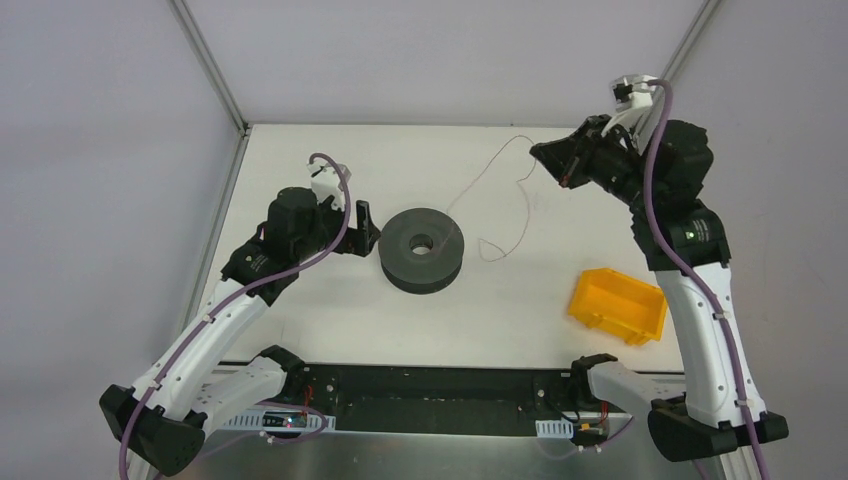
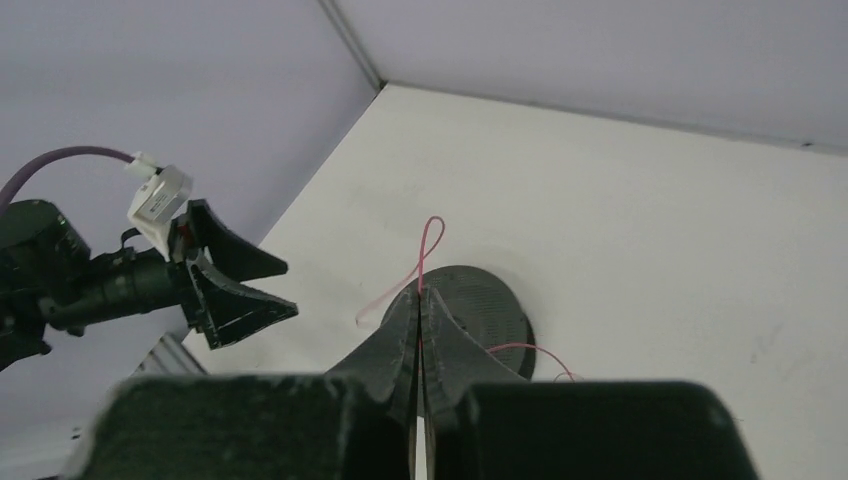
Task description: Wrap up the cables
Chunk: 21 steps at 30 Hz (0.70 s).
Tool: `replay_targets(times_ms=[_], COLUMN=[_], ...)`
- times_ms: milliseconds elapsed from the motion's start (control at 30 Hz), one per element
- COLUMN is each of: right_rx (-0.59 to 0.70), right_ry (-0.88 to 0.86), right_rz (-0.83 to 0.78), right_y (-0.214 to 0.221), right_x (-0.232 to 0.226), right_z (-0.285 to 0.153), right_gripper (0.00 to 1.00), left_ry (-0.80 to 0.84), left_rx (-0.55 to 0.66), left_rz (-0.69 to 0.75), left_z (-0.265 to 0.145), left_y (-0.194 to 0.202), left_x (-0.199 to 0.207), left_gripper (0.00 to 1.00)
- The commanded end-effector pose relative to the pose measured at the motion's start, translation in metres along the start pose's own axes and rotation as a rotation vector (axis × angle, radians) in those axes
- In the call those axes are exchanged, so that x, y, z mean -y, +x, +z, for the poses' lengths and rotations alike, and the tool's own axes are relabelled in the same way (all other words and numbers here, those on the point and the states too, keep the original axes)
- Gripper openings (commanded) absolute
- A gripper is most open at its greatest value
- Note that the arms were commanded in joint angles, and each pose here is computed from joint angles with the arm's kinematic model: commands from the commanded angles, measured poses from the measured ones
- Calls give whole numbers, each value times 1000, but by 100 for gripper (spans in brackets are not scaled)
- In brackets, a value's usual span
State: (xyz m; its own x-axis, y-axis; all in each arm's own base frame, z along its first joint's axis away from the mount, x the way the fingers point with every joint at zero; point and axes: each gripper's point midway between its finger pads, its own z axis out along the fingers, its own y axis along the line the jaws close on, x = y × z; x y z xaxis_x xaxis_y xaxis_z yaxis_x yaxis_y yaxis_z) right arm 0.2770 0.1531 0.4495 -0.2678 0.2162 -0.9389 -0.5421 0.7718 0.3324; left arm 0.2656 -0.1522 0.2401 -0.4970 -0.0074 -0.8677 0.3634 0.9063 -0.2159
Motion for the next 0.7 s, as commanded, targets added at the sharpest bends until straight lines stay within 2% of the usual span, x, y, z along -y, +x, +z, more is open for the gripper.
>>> replay_targets(times_ms=[0, 67, 133, 200, 333, 500, 667], right_rx=[-8, -69, -117, -138, -167, -284, -325], right_ry=[-300, -411, -434, -406, -229, 11, 176], right_rz=[82, 107, 149, 196, 312, 461, 533], right_y=[-5, 6, 23, 45, 104, 188, 221], right_x=[-53, -72, -75, -70, -32, 17, 43], right_z=[5, 1, 0, 1, 3, 4, -1], right_gripper=[0, 0, 0, 0, 0, 0, 1], left_ry=[163, 291, 370, 399, 319, 266, 292], left_rx=[48, 62, 85, 100, 70, 16, -61], left_rz=[48, 94, 120, 148, 134, -31, -225], left_z=[-3, -7, -11, -10, 1, 5, 4], left_y=[-10, -7, -5, -2, 3, 11, 26], left_x=[28, 47, 59, 62, 48, 44, 55], left_gripper=[82, 80, 79, 80, 79, 79, 79])
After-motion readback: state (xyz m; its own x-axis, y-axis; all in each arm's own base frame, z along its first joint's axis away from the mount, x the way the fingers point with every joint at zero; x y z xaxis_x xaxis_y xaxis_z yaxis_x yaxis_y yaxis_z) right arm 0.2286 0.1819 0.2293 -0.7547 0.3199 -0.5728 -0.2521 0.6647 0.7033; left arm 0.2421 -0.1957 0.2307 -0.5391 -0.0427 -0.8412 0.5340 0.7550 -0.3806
